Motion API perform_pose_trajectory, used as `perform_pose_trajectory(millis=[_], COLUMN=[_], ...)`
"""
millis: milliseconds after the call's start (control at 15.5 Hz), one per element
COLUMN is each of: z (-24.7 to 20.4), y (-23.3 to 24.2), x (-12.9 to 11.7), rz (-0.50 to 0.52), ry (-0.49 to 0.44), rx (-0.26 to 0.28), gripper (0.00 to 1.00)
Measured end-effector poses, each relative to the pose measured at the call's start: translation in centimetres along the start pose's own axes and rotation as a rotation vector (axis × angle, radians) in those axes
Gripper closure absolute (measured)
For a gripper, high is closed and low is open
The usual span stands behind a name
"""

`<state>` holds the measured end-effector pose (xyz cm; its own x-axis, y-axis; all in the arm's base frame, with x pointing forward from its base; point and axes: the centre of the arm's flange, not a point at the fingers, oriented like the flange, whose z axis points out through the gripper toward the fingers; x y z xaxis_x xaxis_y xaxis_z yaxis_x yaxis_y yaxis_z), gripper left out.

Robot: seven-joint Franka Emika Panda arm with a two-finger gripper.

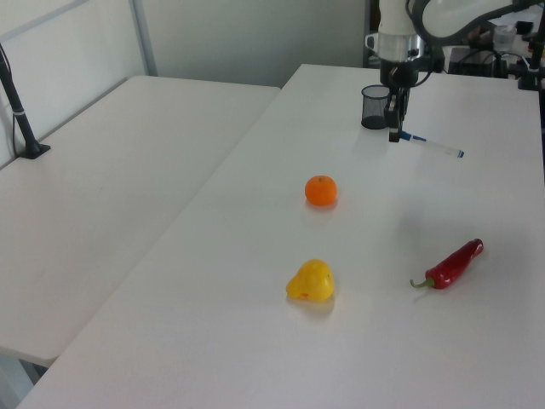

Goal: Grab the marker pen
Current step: 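Carry the marker past the orange and lower it to the table, then open the gripper to release the marker on the table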

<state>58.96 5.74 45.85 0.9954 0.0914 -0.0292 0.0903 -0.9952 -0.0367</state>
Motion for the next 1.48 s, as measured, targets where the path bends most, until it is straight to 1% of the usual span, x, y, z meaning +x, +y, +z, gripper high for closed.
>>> perform_pose_trajectory(millis=[194, 387, 516, 710, 1033, 1420, 1484], z=[2.6, 5.6, 7.3, 8.8, 11.9, 13.7, 13.8], y=[-2.1, -4.0, -4.8, -5.2, -7.3, -8.7, -8.8], x=[0.5, 0.9, 1.5, 2.6, 3.8, 4.1, 4.1], rz=[-0.009, -0.025, -0.027, 0.002, -0.002, -0.022, -0.023], ry=[0.019, 0.041, 0.073, 0.123, 0.181, 0.184, 0.186], rx=[0.025, 0.031, 0.036, 0.045, 0.06, 0.065, 0.066], gripper=[0.84, 0.84, 0.84, 0.84, 0.84, 0.84, 0.78])
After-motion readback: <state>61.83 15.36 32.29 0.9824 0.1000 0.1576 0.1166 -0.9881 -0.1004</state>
